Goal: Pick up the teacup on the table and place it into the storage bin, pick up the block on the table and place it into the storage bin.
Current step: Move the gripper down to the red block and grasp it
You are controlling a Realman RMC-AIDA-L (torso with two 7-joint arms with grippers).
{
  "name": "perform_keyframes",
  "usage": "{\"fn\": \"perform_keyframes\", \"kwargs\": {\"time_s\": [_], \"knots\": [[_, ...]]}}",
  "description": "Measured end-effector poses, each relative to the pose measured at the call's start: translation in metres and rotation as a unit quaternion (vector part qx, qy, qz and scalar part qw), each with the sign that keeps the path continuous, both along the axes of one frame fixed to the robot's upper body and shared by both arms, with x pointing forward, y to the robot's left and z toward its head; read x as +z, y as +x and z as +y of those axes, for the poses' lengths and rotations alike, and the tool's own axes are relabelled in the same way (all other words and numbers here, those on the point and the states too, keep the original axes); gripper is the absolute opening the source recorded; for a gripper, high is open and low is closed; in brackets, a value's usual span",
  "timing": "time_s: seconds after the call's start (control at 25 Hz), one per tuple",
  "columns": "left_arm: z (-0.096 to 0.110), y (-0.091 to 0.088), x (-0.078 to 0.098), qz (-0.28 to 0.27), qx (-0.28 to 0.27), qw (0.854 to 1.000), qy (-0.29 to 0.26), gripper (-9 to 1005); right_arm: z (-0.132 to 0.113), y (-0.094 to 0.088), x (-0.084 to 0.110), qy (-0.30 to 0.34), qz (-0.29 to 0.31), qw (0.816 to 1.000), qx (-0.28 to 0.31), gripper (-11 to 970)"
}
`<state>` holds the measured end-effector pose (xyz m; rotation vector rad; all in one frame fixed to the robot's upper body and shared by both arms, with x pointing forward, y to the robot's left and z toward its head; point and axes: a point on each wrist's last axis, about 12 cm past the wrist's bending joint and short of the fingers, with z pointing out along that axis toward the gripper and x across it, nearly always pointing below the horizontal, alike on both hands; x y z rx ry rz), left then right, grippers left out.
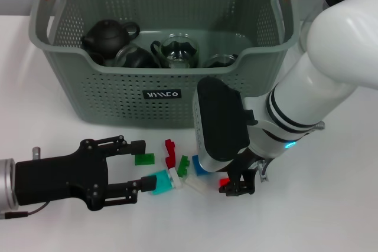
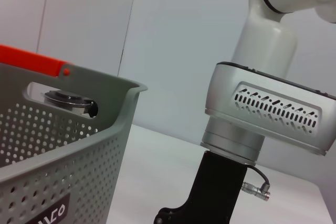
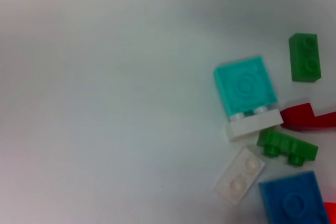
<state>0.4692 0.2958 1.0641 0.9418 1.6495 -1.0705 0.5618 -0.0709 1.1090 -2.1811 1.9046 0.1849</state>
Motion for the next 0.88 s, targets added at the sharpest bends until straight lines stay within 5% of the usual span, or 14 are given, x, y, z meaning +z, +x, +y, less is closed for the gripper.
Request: {"fn": "perform_keyframes", "kwargs": {"time_s": [0.88], "knots": [[0.0008, 0.0008, -0.0004, 0.002, 0.004, 1.0, 0.002, 736, -0.0009, -0.0019, -0.0018, -0.006, 0.004, 1.0, 0.002, 358]]}}
